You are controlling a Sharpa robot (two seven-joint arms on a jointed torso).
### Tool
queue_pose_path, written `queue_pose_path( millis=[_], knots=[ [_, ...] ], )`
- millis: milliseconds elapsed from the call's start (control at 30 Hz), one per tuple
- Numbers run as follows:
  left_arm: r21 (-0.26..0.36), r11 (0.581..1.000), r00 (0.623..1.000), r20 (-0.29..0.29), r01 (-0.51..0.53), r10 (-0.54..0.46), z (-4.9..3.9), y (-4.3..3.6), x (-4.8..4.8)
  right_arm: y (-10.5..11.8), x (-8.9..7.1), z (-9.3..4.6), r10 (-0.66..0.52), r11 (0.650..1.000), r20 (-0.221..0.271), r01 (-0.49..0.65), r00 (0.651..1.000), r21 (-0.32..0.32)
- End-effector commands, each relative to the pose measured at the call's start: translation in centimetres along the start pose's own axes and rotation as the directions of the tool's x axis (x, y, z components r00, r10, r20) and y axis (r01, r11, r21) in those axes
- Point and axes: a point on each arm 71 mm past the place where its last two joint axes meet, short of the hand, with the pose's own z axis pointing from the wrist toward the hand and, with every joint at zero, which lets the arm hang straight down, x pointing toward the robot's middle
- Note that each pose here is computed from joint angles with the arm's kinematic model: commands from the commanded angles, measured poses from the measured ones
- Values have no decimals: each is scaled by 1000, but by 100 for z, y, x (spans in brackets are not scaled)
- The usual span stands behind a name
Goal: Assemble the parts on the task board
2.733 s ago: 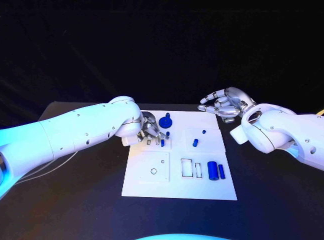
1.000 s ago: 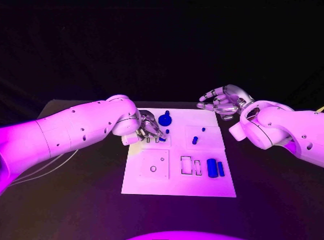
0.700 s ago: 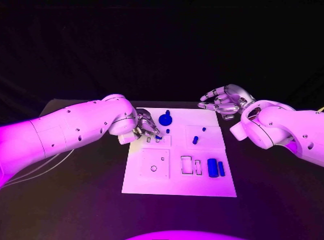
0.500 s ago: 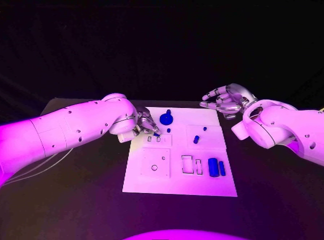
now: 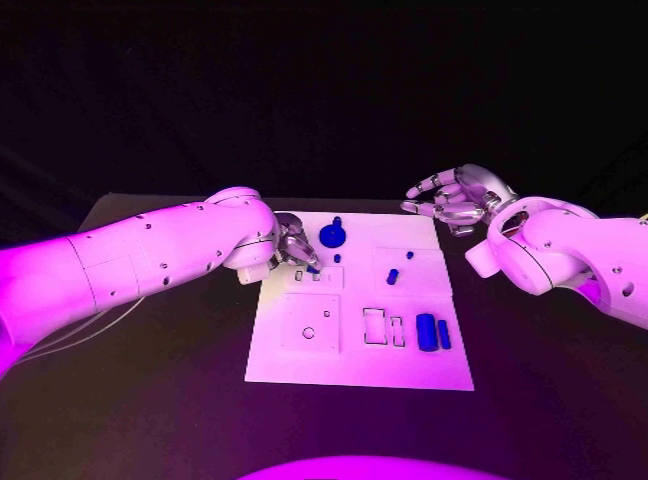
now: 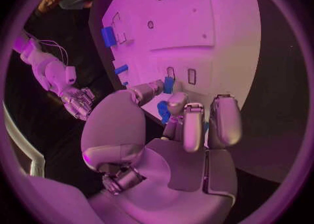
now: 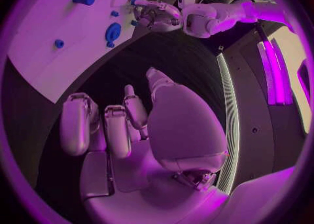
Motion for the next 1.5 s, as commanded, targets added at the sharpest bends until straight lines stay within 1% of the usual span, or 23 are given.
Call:
queue_pose_path(
  millis=[33, 233, 600, 1267, 1500],
  knots=[
    [5, 1000, 1000, -15, -14, 14, 0, -37, 34, 2, 1, -1, -3, 1000, -1, 3, 1000, -3],
    [4, 1000, 999, -29, -25, 25, 0, -54, 62, 3, 2, -1, -3, 1000, -2, 3, 1000, -3],
    [-6, 999, 998, -46, -39, 39, 1, -46, 79, 1, 1, 2, -4, 1000, -3, 4, 1000, -3],
    [-19, 998, 998, -19, -64, 63, 18, -50, 75, 0, 0, 4, -4, 1000, -4, 4, 1000, -4],
    [-24, 996, 996, -36, -81, 80, 17, -47, 90, -1, -1, 5, -4, 1000, -4, 4, 1000, -4]
  ],
)
